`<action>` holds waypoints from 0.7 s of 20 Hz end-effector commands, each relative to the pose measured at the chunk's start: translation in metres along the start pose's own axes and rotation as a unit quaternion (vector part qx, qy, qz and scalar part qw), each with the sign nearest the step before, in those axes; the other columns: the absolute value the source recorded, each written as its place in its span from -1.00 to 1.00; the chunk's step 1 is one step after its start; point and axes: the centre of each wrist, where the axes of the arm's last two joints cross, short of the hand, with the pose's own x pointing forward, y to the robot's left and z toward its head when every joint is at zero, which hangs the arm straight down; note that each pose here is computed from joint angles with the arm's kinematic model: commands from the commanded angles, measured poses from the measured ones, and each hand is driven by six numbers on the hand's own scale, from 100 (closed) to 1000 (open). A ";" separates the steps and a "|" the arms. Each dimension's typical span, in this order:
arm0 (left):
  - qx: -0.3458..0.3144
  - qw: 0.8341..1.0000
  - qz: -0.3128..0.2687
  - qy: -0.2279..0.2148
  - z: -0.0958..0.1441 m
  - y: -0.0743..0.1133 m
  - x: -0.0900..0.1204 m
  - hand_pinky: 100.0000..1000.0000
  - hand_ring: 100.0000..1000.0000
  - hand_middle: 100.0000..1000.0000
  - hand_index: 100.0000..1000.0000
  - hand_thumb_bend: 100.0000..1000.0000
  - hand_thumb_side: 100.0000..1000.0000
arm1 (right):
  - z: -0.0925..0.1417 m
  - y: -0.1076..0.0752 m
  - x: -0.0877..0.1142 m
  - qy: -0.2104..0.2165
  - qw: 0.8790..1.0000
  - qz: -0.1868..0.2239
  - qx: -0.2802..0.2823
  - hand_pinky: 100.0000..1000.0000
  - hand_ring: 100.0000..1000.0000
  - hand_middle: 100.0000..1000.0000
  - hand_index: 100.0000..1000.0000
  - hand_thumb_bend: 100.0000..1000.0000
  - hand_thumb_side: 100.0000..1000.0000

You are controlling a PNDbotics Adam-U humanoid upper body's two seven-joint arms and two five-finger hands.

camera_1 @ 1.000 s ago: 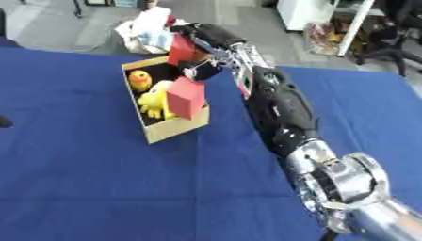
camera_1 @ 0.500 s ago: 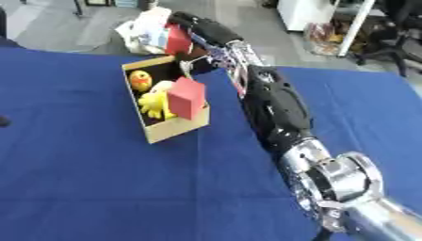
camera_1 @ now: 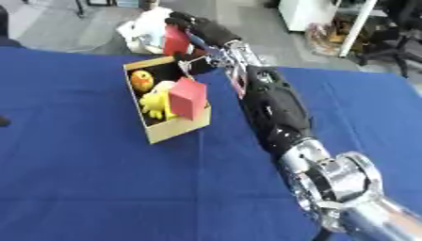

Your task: Pick up objects on the table and place them in the box.

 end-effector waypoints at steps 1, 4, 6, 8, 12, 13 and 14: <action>-0.001 1.000 -0.007 -0.013 -0.003 0.003 0.007 0.64 0.39 0.13 0.73 -1.00 0.37 | -0.006 -0.024 0.002 -0.012 1.000 0.012 0.004 0.72 0.86 1.00 1.00 -1.00 -0.70; -0.002 1.000 -0.006 -0.013 -0.003 0.003 0.007 0.64 0.39 0.13 0.73 -1.00 0.37 | -0.008 -0.029 0.005 -0.021 0.999 0.016 0.020 0.73 0.88 1.00 1.00 -1.00 -0.68; -0.001 1.000 -0.006 -0.013 -0.003 0.003 0.008 0.64 0.39 0.13 0.73 -1.00 0.37 | -0.010 -0.033 0.007 -0.026 0.999 0.018 0.021 0.73 0.88 1.00 1.00 -1.00 -0.71; -0.001 1.000 -0.006 -0.013 -0.003 0.003 0.008 0.64 0.39 0.13 0.73 -1.00 0.37 | -0.010 -0.036 0.008 -0.028 0.999 0.019 0.020 0.73 0.88 1.00 1.00 -1.00 -0.75; -0.001 1.000 -0.006 -0.012 -0.003 0.003 0.007 0.64 0.39 0.13 0.73 -1.00 0.37 | -0.011 -0.039 0.009 -0.032 0.999 0.020 0.012 0.72 0.87 1.00 1.00 -1.00 -0.76; 0.000 1.000 -0.006 -0.012 -0.003 0.003 0.007 0.64 0.39 0.13 0.73 -1.00 0.37 | -0.011 -0.040 0.009 -0.032 0.999 0.020 0.008 0.71 0.86 1.00 1.00 -1.00 -0.76; 0.000 1.000 -0.006 -0.012 -0.003 0.003 0.007 0.64 0.39 0.13 0.73 -1.00 0.37 | -0.011 -0.042 0.009 -0.034 0.999 0.019 0.003 0.70 0.85 1.00 1.00 -1.00 -0.76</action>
